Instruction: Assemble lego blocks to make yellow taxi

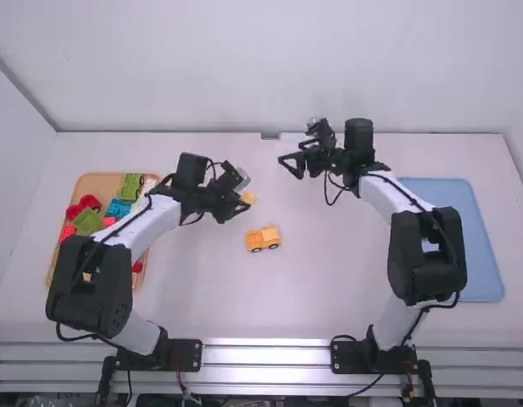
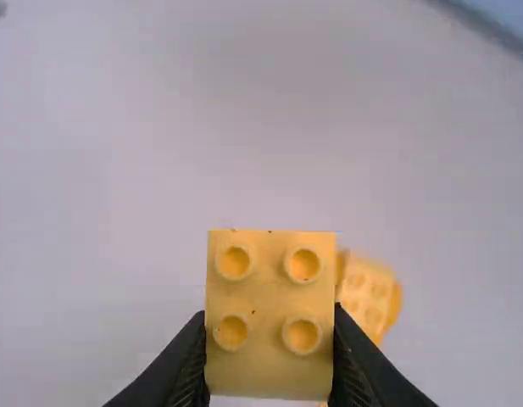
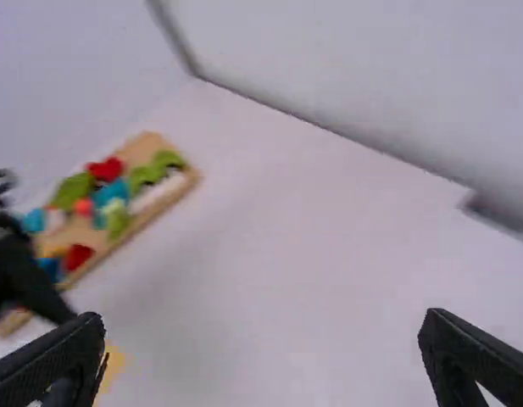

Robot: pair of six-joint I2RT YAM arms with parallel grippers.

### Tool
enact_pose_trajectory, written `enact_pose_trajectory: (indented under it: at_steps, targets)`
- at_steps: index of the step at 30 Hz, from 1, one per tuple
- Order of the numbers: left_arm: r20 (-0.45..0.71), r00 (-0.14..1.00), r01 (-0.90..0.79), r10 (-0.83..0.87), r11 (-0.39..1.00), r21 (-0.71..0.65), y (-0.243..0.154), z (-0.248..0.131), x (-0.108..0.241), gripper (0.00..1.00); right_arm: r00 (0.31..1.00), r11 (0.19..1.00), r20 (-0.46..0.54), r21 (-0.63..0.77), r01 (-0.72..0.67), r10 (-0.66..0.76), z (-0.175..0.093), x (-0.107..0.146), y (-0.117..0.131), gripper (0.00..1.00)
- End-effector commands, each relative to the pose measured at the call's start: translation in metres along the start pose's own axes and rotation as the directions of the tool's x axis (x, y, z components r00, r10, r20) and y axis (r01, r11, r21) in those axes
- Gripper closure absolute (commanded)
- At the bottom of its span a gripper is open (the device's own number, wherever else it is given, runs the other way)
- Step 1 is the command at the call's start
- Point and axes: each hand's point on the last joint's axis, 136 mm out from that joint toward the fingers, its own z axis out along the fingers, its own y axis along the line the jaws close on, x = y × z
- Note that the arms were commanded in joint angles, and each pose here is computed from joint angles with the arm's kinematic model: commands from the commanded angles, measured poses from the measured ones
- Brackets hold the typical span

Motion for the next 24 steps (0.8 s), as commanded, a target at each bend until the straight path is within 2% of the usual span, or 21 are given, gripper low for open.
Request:
enact_pose_trajectory:
  at_steps: [1,3,5,8,11,16,20,24]
  targets:
    - [-0.182,0.978,-0.123,0.106,0.989,-0.083,0.015,-0.001,0.035,0.88,0.997,0.986,0.013,0.152,0.069,-0.072,-0.010,-0.024,-0.006,0.01]
    - [-0.261,0.949,-0.181,0.176,0.984,0.004,0.001,-0.005,0.057,0.89,0.996,0.987,-0.006,0.139,0.084,-0.084,-0.010,-0.021,0.000,0.01]
    - [-0.308,0.923,-0.221,0.230,0.973,0.062,-0.007,-0.006,0.072,0.98,0.997,0.986,-0.013,0.141,0.083,-0.082,-0.012,-0.021,0.002,0.01]
    - [-0.341,0.903,-0.253,0.262,0.965,0.069,-0.006,-0.003,0.086,0.98,0.997,0.987,-0.013,0.139,0.083,-0.082,-0.012,-0.020,0.002,0.01]
    - [-0.355,0.890,-0.281,0.287,0.957,0.068,-0.004,0.003,0.098,0.98,0.997,0.987,-0.019,0.137,0.078,-0.076,-0.012,-0.019,0.002,0.01]
    - [-0.312,0.847,-0.379,0.431,0.900,0.215,-0.023,0.014,0.118,0.98,0.997,0.988,-0.028,0.138,0.070,-0.067,-0.012,-0.016,0.001,0.01]
    - [-0.262,0.840,-0.410,0.474,0.873,0.265,-0.033,0.018,0.120,0.91,0.997,0.988,-0.024,0.137,0.075,-0.072,-0.012,-0.017,0.002,0.01]
    - [-0.250,0.841,-0.426,0.481,0.871,0.243,-0.030,0.022,0.121,0.82,0.997,0.988,-0.024,0.137,0.074,-0.072,-0.012,-0.017,0.002,0.01]
